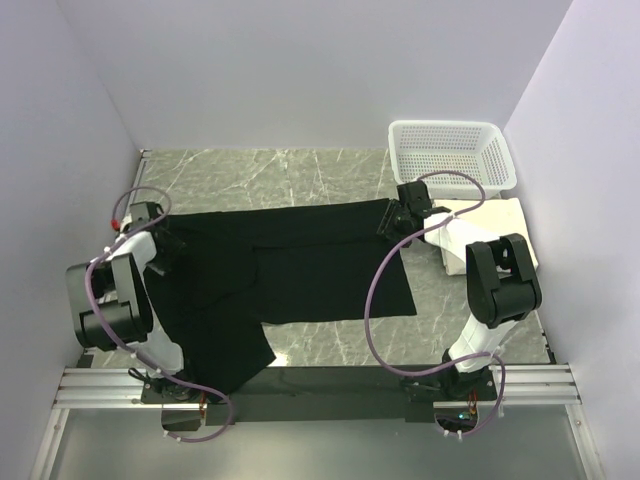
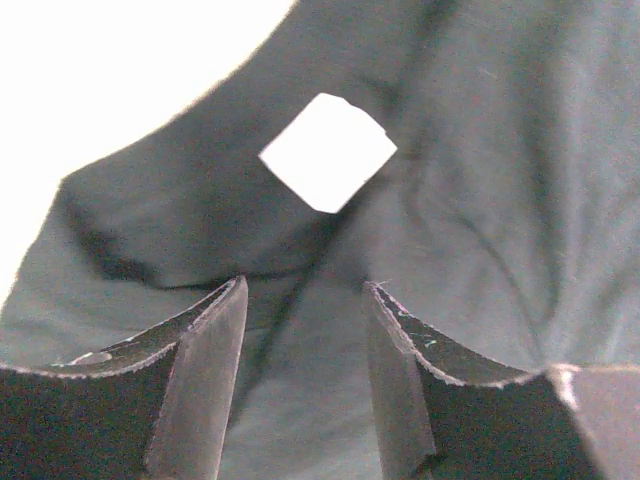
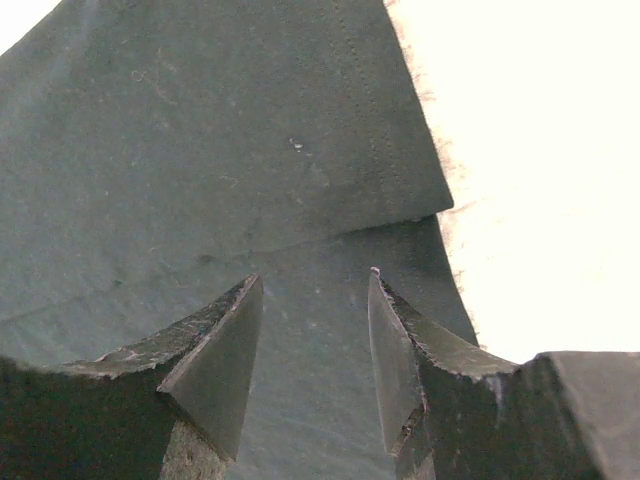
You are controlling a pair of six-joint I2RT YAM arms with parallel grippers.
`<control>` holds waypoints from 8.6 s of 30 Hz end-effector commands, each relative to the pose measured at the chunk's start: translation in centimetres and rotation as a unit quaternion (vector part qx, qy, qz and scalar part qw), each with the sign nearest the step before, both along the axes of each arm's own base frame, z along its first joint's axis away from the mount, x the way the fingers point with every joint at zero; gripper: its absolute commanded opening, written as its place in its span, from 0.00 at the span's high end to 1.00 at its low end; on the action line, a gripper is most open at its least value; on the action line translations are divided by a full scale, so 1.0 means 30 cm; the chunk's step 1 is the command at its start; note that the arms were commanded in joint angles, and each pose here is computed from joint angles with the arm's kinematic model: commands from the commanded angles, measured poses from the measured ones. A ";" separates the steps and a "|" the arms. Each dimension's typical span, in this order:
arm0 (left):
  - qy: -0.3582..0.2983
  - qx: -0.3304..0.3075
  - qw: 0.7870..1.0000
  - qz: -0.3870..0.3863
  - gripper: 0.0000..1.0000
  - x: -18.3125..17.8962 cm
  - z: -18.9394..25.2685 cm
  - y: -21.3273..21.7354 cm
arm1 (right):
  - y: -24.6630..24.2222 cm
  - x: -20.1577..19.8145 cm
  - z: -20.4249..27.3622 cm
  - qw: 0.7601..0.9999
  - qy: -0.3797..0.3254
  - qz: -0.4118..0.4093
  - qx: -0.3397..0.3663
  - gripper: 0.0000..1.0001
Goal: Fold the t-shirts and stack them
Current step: Fold the tshirt
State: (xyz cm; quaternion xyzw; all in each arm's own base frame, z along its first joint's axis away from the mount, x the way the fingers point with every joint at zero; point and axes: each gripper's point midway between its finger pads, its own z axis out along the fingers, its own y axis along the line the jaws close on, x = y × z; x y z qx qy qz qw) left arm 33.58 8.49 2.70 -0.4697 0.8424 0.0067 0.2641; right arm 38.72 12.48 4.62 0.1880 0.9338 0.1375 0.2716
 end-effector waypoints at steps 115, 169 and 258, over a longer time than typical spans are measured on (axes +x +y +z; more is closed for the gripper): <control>-0.114 0.025 0.991 -0.064 0.07 0.290 0.369 -0.168 | 0.183 0.162 0.328 0.989 -0.061 0.109 -0.079 0.44; 0.049 0.090 0.995 -0.012 0.99 -0.148 0.027 0.079 | -0.066 -0.550 -0.014 0.988 0.089 0.080 -0.093 0.44; -0.032 -0.011 0.999 0.000 0.99 0.253 0.344 0.083 | -0.111 -0.199 0.099 0.993 0.080 0.040 -0.072 1.00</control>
